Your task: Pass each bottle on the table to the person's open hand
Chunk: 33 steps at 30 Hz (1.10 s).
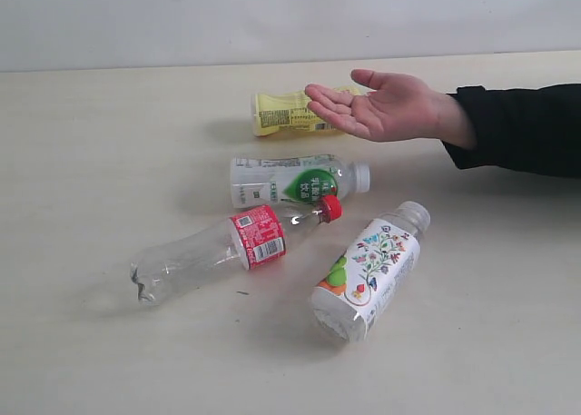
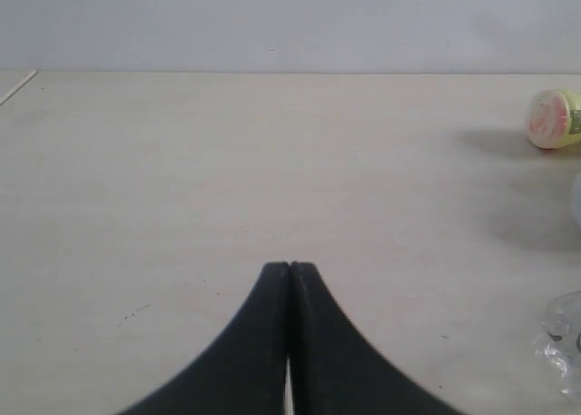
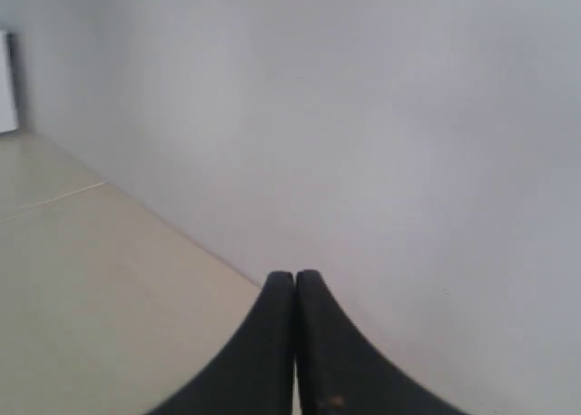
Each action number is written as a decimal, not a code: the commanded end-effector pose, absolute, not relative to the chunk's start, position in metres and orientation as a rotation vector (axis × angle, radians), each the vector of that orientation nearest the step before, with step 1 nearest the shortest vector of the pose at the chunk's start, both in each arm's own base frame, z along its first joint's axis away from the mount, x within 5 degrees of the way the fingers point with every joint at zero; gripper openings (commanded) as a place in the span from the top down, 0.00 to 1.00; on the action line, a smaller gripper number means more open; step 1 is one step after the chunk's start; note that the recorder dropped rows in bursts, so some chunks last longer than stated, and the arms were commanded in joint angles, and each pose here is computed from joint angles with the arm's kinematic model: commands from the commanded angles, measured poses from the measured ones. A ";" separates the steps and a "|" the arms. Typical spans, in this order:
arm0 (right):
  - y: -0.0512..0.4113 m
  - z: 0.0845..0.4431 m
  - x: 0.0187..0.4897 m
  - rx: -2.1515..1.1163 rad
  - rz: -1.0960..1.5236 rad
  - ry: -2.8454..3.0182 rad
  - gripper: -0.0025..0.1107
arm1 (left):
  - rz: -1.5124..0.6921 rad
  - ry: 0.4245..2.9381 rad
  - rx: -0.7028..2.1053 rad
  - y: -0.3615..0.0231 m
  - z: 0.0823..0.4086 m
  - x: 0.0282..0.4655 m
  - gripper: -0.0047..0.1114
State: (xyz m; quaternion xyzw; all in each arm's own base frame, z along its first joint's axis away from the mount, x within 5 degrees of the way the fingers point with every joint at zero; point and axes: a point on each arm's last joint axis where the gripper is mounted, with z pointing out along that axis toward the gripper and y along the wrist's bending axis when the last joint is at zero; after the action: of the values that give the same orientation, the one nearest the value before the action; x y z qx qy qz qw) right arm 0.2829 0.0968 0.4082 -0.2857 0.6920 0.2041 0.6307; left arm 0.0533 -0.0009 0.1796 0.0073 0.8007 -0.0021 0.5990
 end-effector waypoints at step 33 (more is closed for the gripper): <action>0.066 0.268 0.182 -0.643 -0.310 2.514 0.98 | -0.010 1.840 0.021 -0.001 0.181 0.053 0.96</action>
State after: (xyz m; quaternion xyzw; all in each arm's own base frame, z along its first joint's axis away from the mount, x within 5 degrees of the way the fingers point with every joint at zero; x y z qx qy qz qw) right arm 0.1939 0.0538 0.2625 -0.3111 0.8681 -0.2040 0.3287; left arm 0.0533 -0.0009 0.1796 0.0073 0.8007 -0.0021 0.5990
